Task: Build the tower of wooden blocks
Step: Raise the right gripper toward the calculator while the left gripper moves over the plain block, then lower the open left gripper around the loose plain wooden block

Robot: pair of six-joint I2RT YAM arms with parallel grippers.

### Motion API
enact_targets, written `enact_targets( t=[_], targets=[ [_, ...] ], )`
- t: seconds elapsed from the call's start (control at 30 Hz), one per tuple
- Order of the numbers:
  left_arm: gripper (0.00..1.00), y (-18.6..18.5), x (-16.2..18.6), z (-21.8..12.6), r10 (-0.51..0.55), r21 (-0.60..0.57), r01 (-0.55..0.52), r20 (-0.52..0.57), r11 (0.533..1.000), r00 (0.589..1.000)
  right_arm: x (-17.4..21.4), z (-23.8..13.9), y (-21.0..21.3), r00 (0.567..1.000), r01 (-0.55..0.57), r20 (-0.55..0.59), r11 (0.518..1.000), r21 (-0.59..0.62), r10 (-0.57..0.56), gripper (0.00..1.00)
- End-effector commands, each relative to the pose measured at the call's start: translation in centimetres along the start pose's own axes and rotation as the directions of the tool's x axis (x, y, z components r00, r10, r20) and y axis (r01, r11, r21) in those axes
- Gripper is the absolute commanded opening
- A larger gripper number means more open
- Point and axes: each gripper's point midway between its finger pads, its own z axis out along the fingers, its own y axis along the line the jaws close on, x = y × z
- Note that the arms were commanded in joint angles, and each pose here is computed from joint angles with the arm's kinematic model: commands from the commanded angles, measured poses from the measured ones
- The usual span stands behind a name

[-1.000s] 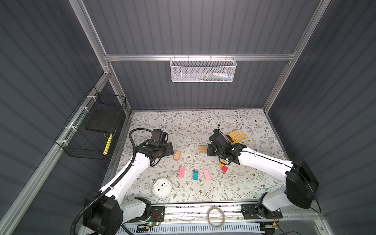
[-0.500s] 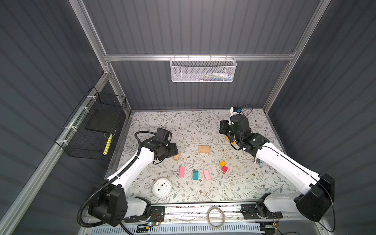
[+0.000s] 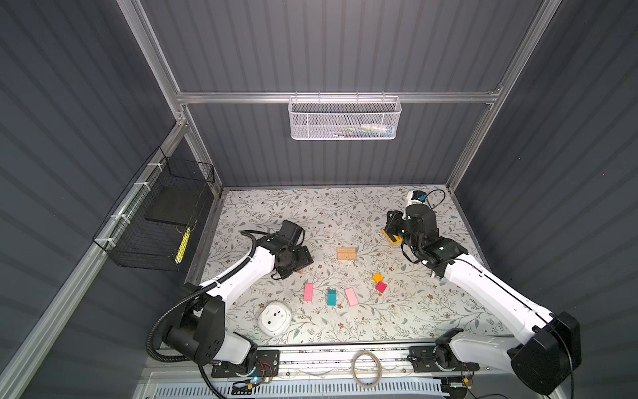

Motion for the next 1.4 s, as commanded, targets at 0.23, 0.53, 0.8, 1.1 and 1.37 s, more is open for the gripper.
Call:
enact_targets(
  t=[0.23,0.53,0.8,1.1,1.37],
  targets=[
    [0.81,0.2,-0.1,0.5,-0.088,-0.078,0.092,0.050,0.993,0.995,-0.7,0.1,-0.7,0.999,-0.029,0.032,1.000,-0.003,0.029,0.25],
    [0.81,1.2,-0.5,0.5,-0.165,-0.124,0.176,0.093,0.977,0.982,-0.2,1.0,-1.0,1.000,-0.029,0.011,1.000,0.008,0.029,0.25],
    [0.81,1.3,-0.8,1.6,-0.178,-0.174,0.191,0.083,0.966,0.980,-0.3,0.9,-1.8,0.999,-0.027,0.017,0.999,0.026,0.027,0.25],
    [0.87,0.8,-1.9,2.5,-0.210,-0.197,0.229,0.112,0.953,0.971,-0.5,0.5,-2.9,0.999,-0.038,0.027,0.998,0.043,0.037,0.25],
    [0.91,0.5,-2.3,3.4,-0.223,-0.221,0.243,0.112,0.945,0.968,-0.4,0.4,-3.9,0.998,-0.053,0.029,0.997,0.056,0.052,0.26]
  ],
)
